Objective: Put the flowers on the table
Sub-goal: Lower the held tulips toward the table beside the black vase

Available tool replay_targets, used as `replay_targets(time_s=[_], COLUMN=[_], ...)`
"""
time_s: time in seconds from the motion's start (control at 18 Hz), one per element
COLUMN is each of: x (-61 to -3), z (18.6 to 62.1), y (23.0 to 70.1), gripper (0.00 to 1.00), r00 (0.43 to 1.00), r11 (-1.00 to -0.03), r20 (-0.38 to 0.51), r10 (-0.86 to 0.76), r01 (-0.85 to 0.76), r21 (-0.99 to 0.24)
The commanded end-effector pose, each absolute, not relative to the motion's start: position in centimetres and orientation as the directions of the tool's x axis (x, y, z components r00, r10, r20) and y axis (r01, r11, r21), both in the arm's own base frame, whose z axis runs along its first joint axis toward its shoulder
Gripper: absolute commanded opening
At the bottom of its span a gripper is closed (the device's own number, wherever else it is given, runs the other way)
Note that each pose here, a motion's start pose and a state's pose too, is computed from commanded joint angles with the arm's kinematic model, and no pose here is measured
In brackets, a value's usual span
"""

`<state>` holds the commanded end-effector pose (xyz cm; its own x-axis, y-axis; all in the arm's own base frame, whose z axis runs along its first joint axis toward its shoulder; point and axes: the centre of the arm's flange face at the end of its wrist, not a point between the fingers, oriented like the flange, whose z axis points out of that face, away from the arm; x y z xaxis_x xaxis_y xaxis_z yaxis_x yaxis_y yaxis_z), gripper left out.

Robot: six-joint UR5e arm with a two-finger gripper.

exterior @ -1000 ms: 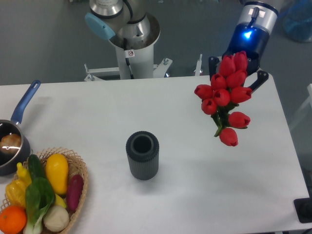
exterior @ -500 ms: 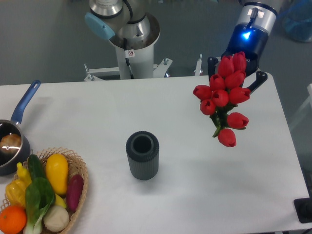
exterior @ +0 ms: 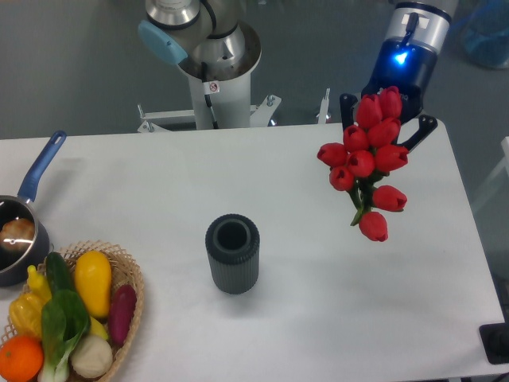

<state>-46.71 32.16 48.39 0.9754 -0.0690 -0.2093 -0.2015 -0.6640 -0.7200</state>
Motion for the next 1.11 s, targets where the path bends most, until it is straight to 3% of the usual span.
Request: replay_targets(time_s=[0.22, 0.72, 1.11], x=[-46.6, -45.3, -44.2], z=[48.4, 46.1, 40.5], y=[31.5, 33.9, 37.9], gripper=[0.38, 0.38, 0.38], r00=[0.971, 0.941, 0.928], r11=[-0.727, -0.886, -0.91], r20=[-0.233, -0.299, -0.233], r10=[-0.055, -0.155, -0.29], r01=[-0.199, -0.267, -0.343], r21=[-0.657, -0.38, -0.233])
